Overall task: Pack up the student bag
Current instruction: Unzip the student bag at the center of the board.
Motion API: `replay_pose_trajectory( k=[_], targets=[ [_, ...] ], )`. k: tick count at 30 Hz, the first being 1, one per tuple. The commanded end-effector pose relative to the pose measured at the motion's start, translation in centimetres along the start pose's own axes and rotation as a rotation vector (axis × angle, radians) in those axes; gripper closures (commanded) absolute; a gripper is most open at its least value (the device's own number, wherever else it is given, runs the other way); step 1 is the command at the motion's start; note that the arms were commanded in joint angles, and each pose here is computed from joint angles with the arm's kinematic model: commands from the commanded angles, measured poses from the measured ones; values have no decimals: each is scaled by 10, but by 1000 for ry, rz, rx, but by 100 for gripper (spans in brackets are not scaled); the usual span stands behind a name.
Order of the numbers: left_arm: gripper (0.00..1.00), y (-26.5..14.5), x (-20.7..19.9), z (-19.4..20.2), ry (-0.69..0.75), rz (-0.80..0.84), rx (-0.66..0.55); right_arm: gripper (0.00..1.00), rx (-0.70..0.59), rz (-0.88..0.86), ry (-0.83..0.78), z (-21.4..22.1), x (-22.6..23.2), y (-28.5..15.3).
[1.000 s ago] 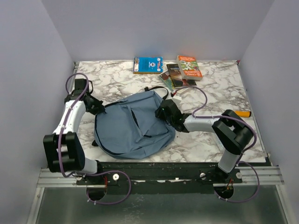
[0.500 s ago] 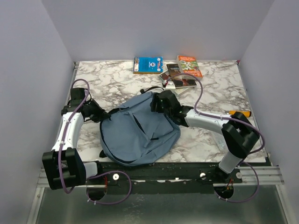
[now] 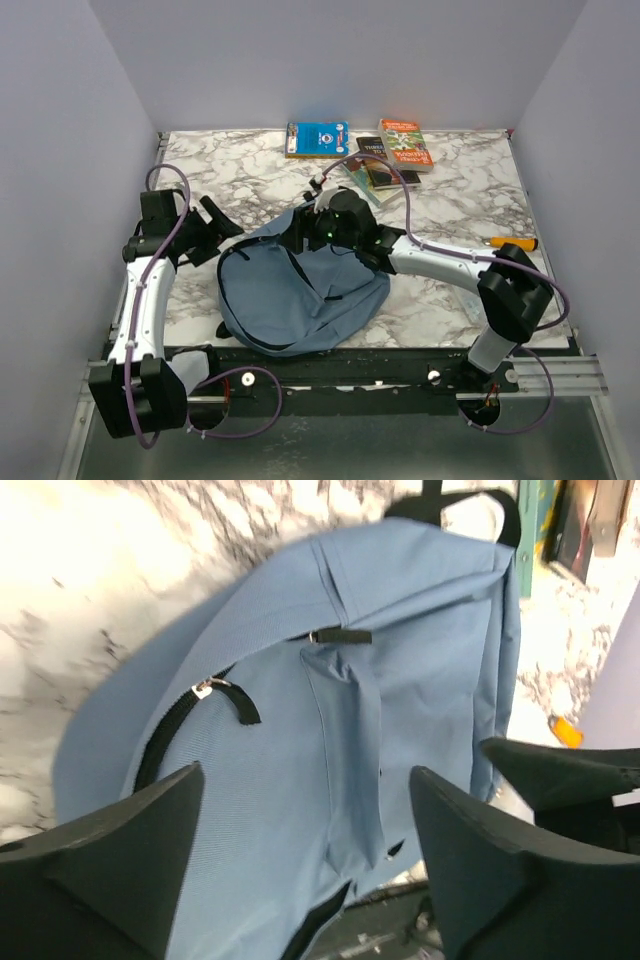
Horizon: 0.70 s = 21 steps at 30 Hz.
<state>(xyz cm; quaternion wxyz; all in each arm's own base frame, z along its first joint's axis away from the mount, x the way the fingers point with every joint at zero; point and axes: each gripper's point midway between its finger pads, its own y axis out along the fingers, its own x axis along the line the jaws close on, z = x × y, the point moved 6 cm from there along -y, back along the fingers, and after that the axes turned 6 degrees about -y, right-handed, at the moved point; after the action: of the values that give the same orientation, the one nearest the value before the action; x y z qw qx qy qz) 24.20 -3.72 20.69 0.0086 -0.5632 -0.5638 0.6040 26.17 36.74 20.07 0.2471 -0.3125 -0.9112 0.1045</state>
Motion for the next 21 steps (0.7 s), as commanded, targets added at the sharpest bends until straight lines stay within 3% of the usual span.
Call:
replay_pose_trajectory(
  k=[1,7,21],
  targets=[
    [6,-29,-16,-29,64,-34,-244,31,-5,-297,62,-2,40,16],
    [4,-38,-38,-48,93,9,-295,34,14,-401,33,15,41,50],
    [2,10,-34,-63,100,0,-102,46,97,-397,65,54,25,121]
  ],
)
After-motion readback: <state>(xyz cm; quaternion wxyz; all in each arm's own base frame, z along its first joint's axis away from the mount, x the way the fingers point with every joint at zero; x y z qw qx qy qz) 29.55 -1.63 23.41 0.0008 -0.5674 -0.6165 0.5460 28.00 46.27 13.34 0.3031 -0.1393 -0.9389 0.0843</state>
